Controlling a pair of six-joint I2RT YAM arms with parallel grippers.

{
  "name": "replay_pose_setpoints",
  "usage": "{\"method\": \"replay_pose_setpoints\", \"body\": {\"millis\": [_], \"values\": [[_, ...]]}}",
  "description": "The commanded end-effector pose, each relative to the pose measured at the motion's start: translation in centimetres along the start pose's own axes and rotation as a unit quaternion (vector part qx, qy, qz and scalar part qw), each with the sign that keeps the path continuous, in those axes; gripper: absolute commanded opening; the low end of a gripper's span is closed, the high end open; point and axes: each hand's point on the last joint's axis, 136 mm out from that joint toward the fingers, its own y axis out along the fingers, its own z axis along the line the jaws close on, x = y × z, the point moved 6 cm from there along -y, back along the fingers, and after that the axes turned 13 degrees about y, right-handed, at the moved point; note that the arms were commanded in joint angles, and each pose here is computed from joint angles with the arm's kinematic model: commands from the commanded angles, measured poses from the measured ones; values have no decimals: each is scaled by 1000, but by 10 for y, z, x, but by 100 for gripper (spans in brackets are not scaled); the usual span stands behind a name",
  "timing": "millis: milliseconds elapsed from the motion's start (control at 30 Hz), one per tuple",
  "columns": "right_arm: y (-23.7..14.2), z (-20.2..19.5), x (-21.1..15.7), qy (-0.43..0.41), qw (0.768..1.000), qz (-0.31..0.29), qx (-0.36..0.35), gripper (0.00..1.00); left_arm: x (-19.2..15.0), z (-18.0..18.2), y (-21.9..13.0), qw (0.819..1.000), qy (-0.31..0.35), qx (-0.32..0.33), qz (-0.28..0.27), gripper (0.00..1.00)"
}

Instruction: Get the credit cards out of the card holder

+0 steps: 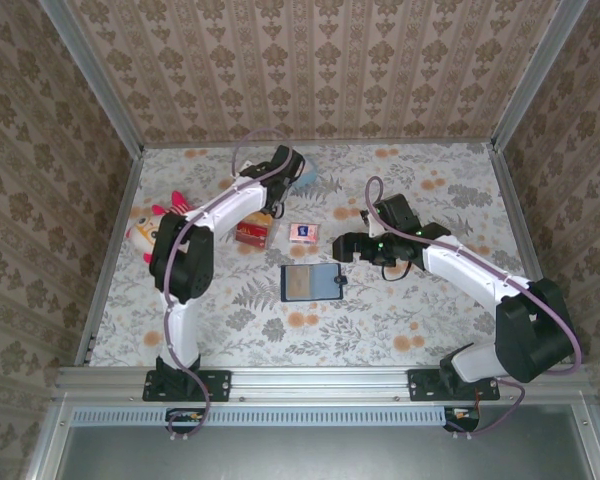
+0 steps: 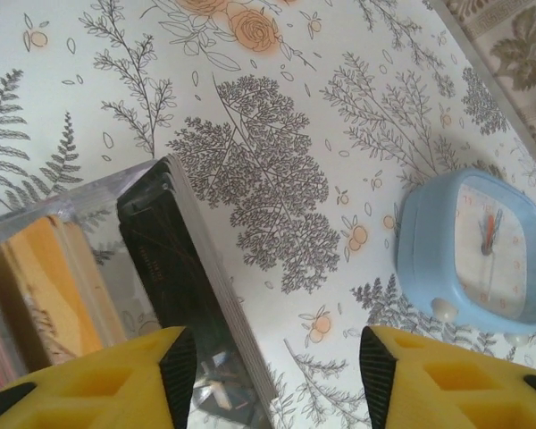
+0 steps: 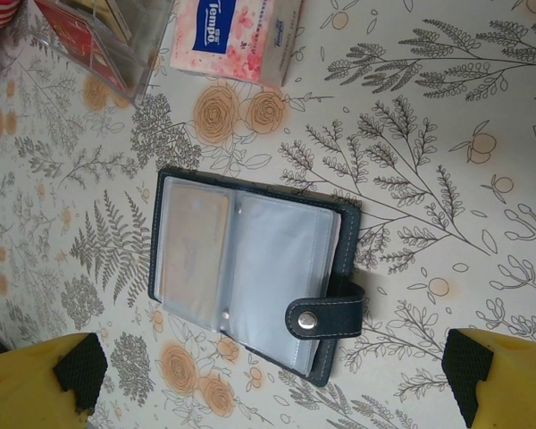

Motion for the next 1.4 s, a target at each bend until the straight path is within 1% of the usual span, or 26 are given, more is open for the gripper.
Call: {"method": "replay_pose_setpoints", "body": {"millis": [0, 133, 233, 300, 367, 500, 567, 633, 800, 933, 1100, 1300, 1367], "values": [[3, 7, -3, -3, 1000, 5, -7, 99, 15, 4, -40, 997, 56, -46, -15, 61], [13, 19, -11, -24, 999, 4, -28, 98, 16, 26, -65, 993, 97, -66, -18, 69], [28, 32, -23, -46, 998, 13, -50, 95, 10, 50, -76, 989, 130, -63, -8, 80], [40, 42, -32, -61, 996, 21, -65, 92, 5, 69, -78, 988, 143, -61, 5, 85], [53, 50, -42, -71, 993, 28, -86, 88, -2, 87, -78, 986, 155, -56, 19, 88], [77, 61, -59, -95, 985, 36, -140, 81, -15, 129, -79, 983, 174, -41, 41, 97], [85, 63, -65, -98, 981, 41, -162, 78, -21, 146, -80, 983, 172, -42, 53, 99], [94, 64, -69, -95, 979, 46, -176, 74, -28, 160, -80, 982, 167, -58, 65, 100], [111, 62, -73, -82, 976, 55, -195, 70, -32, 187, -84, 981, 162, -81, 67, 100], [116, 58, -71, -81, 970, 47, -225, 70, -35, 192, -86, 975, 176, -116, 69, 100], [123, 49, -70, -80, 962, 47, -258, 70, -42, 188, -87, 964, 200, -152, 90, 100], [129, 31, -75, -75, 953, 64, -285, 69, -51, 188, -86, 960, 184, -188, 100, 100], [130, 25, -76, -66, 954, 72, -284, 67, -53, 188, -87, 958, 182, -193, 107, 100]]}}
